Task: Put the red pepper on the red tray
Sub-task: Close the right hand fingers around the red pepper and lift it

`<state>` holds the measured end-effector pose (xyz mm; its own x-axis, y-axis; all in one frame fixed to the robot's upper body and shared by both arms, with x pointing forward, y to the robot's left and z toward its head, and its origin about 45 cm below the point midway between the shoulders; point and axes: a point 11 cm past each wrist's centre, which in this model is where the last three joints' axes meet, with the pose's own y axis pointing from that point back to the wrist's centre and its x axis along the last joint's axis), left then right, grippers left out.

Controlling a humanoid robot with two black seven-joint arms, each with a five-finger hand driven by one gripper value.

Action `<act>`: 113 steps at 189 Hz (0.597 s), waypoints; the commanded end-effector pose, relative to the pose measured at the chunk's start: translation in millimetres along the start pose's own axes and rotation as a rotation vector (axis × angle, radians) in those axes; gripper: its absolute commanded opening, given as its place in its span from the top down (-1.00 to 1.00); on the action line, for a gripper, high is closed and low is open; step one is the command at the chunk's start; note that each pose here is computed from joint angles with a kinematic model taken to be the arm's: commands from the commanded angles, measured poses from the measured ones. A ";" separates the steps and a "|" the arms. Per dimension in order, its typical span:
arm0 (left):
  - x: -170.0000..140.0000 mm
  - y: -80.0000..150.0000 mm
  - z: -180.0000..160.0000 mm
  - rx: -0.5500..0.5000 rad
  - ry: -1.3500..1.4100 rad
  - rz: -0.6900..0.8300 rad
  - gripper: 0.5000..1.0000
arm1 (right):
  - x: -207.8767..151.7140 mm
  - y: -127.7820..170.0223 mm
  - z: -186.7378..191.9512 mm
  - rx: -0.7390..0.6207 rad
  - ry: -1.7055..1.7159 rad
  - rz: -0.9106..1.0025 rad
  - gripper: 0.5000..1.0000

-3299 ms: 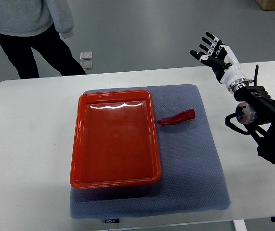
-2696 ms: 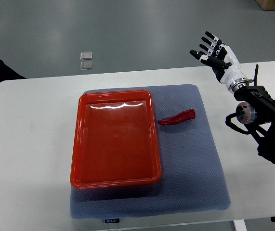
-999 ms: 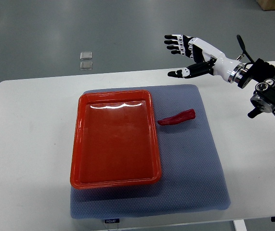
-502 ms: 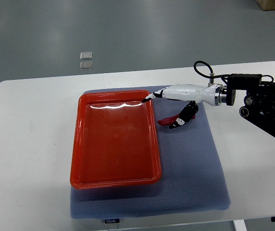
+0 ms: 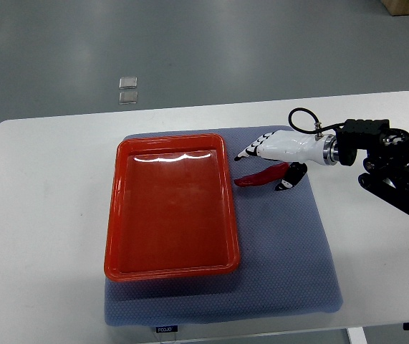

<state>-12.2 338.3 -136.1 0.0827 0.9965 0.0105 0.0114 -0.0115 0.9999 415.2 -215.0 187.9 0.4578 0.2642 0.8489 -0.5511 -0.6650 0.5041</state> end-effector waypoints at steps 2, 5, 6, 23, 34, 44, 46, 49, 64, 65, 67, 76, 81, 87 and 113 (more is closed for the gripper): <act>-0.1 0.0 0.0 0.000 0.000 -0.001 -1.00 | -4.2 1.3 4.3 -0.016 0.024 -0.020 -0.60; -0.1 0.0 -0.1 0.001 0.000 -0.001 -1.00 | -5.1 1.6 4.6 -0.017 0.025 -0.023 -0.60; -0.1 0.0 -0.1 0.001 0.000 -0.001 -1.00 | -5.1 1.6 4.6 -0.017 0.025 -0.023 -0.60; -0.1 0.0 -0.1 0.001 0.000 -0.001 -1.00 | -6.2 1.6 4.9 -0.018 0.026 -0.026 -0.51; -0.1 0.0 0.0 0.000 0.000 -0.001 -1.00 | -6.7 1.5 4.9 -0.019 0.027 -0.029 -0.43; 0.1 0.0 -0.1 0.001 0.000 0.001 -1.00 | -7.8 2.2 7.4 -0.030 0.027 -0.031 -0.33; -0.1 0.0 0.0 0.000 0.000 -0.001 -1.00 | -8.4 1.7 7.2 -0.030 0.027 -0.033 -0.32; -0.1 0.0 0.0 0.000 0.000 -0.001 -1.00 | -8.6 1.9 7.7 -0.031 0.026 -0.033 -0.30; -0.1 0.0 0.0 0.000 0.000 -0.001 -1.00 | -10.1 2.2 10.7 -0.047 0.033 -0.038 -0.18; -0.1 0.0 0.0 0.000 0.000 -0.001 -1.00 | -10.1 2.2 10.9 -0.049 0.034 -0.038 -0.17; 0.1 0.0 0.0 0.000 0.000 0.001 -1.00 | -10.4 2.3 11.6 -0.052 0.035 -0.039 -0.15; -0.1 0.0 0.0 0.000 0.000 -0.001 -1.00 | -10.8 2.5 12.5 -0.058 0.040 -0.042 -0.12; 0.1 0.0 0.0 0.000 0.000 0.001 -1.00 | -12.2 2.1 12.2 -0.057 0.041 -0.045 -0.11; -0.1 0.0 0.0 0.000 0.000 -0.001 -1.00 | -12.2 2.1 12.4 -0.059 0.041 -0.045 -0.09; -0.1 0.0 0.0 0.000 0.000 -0.001 -1.00 | -16.2 1.5 13.4 -0.071 0.042 -0.057 -0.06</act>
<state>-12.2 338.2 -136.1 0.0827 0.9965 0.0102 0.0114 -0.0112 0.9999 416.7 -228.2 175.6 0.4564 0.3253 0.8282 -0.5712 -0.6065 0.5530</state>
